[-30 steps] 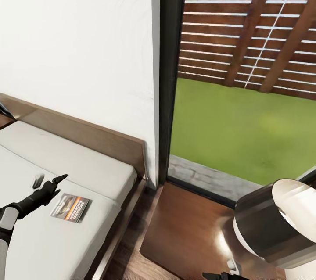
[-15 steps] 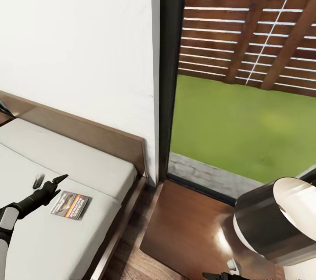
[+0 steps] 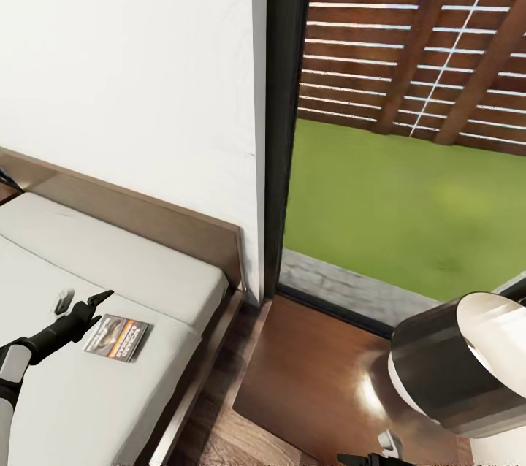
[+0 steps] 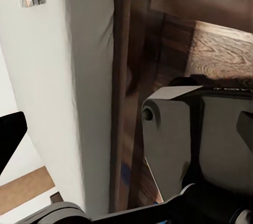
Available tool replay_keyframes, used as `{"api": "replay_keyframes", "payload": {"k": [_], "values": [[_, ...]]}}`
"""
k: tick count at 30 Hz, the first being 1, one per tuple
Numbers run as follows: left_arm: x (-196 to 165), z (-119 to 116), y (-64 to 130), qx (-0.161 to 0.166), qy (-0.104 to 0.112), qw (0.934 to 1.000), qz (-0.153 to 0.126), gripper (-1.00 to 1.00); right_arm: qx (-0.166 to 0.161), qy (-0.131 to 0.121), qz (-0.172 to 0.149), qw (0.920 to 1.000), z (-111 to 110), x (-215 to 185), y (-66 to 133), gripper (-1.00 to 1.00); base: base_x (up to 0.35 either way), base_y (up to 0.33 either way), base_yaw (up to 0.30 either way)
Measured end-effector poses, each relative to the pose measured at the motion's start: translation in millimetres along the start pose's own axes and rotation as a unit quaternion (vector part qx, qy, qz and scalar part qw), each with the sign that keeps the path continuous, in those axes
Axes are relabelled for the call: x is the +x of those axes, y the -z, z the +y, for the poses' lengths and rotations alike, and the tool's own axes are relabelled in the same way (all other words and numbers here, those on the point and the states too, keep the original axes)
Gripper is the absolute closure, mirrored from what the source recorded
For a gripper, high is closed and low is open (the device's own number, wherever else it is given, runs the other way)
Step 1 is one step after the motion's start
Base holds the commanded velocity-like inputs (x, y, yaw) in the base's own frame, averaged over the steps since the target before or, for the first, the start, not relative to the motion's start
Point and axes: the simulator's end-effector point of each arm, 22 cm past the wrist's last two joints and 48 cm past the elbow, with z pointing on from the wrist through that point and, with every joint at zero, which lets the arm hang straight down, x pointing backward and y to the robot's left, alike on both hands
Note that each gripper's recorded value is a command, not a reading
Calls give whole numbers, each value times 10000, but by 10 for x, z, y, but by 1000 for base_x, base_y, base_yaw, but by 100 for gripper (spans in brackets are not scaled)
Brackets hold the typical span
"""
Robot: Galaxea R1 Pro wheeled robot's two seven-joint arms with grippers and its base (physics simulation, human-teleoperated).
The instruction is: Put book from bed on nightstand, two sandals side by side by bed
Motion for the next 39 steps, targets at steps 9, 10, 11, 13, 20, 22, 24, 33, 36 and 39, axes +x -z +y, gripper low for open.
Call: {"api": "replay_keyframes", "payload": {"k": [9, 10, 11, 13, 20, 22, 24, 33, 36, 39], "values": [[56, 49, -36, -35, 25, 10000, 44, -100, 18, -48, 38, 10000, -33, 38, -12, -100, 0, 0, 0], [63, 57, -40, -41, 27, 10000, 50, -100, 20, -53, 42, 10000, -36, 42, -13, -100, 0, 0, 0], [70, 64, -43, -46, 31, 10000, 55, -100, 20, -59, 45, 10000, -38, 46, -16, -100, 0, 0, 0], [81, 76, -50, -56, 36, 10000, 64, -100, 21, -70, 55, 10000, -43, 57, -21, -100, 0, 0, 0], [108, 122, -69, -94, 47, 9999, 90, -100, 32, -107, 85, 9999, -66, 86, -32, -100, 0, 0, 0], [116, 137, -73, -106, 50, 9999, 98, -100, 35, -118, 92, 9999, -73, 94, -35, -100, 0, 0, 0], [124, 151, -78, -118, 53, 9999, 105, -100, 39, -127, 102, 9999, -80, 103, -36, -100, 0, 0, 0], [156, 215, -97, -169, 71, 9997, 133, -100, 59, -176, 137, 9997, -112, 141, -48, -100, 0, 0, 0], [164, 239, -100, -189, 76, 9997, 144, -100, 66, -193, 151, 9997, -123, 155, -52, -100, 0, 0, 0], [174, 258, -105, -202, 82, 9996, 155, -100, 71, -209, 163, 9996, -133, 168, -56, -100, 0, 0, 0]]}}
